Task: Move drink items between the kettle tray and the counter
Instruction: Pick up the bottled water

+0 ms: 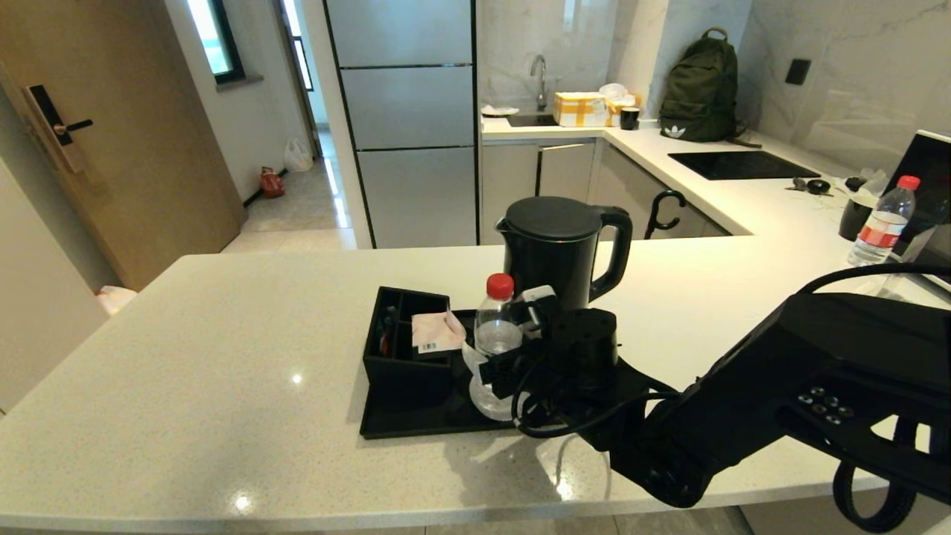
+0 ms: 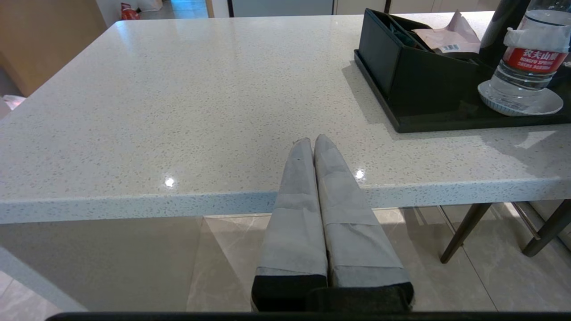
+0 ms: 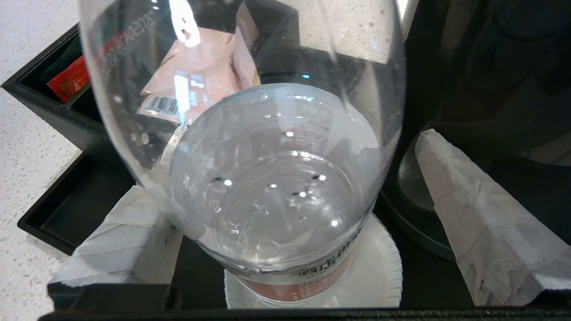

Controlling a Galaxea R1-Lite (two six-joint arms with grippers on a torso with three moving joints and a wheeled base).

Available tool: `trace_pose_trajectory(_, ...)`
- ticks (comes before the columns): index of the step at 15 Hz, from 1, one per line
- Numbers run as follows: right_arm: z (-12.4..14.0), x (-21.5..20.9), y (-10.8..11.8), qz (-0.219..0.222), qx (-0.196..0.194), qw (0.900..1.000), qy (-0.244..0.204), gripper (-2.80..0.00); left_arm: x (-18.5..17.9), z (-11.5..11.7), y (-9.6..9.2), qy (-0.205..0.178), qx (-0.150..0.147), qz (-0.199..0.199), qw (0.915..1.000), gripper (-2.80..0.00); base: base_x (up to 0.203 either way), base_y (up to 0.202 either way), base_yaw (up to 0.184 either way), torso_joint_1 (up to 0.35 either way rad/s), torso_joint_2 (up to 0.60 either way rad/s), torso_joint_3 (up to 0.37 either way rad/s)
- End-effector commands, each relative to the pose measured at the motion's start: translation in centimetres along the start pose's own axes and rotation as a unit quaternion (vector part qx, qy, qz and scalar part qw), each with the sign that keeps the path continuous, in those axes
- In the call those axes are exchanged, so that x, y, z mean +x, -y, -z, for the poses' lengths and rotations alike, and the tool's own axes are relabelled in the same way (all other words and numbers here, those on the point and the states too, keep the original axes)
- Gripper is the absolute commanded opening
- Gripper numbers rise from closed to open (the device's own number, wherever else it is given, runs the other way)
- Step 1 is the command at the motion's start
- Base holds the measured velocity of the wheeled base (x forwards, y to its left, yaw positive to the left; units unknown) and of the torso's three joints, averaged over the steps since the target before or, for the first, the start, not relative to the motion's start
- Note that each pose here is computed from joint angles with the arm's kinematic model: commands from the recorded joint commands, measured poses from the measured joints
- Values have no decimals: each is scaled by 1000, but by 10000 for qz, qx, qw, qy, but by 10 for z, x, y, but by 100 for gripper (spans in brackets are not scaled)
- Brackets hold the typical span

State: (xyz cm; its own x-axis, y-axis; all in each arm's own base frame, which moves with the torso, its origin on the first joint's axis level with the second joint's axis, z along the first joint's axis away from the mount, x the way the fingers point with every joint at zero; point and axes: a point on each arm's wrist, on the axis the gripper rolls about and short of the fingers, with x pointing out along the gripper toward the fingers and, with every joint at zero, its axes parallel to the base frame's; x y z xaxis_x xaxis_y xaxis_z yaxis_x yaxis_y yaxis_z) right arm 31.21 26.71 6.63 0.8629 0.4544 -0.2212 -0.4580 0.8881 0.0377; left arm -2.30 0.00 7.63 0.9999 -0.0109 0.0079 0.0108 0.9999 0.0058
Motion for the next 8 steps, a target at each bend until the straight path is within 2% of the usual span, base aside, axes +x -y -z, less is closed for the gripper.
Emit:
trace_pose_trajectory(1,-3,-2,0,6,19,10000,56,0,0,0,0,-1,2,-1,10000,-280,0,0,0,0,0,0)
trace_pose_trajectory(3,-4,-2,0,1,16,10000,63,0,0,0,0,-1,2,-1,10000,-280,0,0,0,0,0,0)
trace_pose_trajectory(4,-4,-2,0,0,16,10000,59,-280,0,0,0,-1,2,-1,10000,-280,0,0,0,0,0,0)
trace_pose_trajectory(8,-4,-3,0,-6,20,10000,48,-280,0,0,0,-1,2,-1,10000,-280,0,0,0,0,0,0)
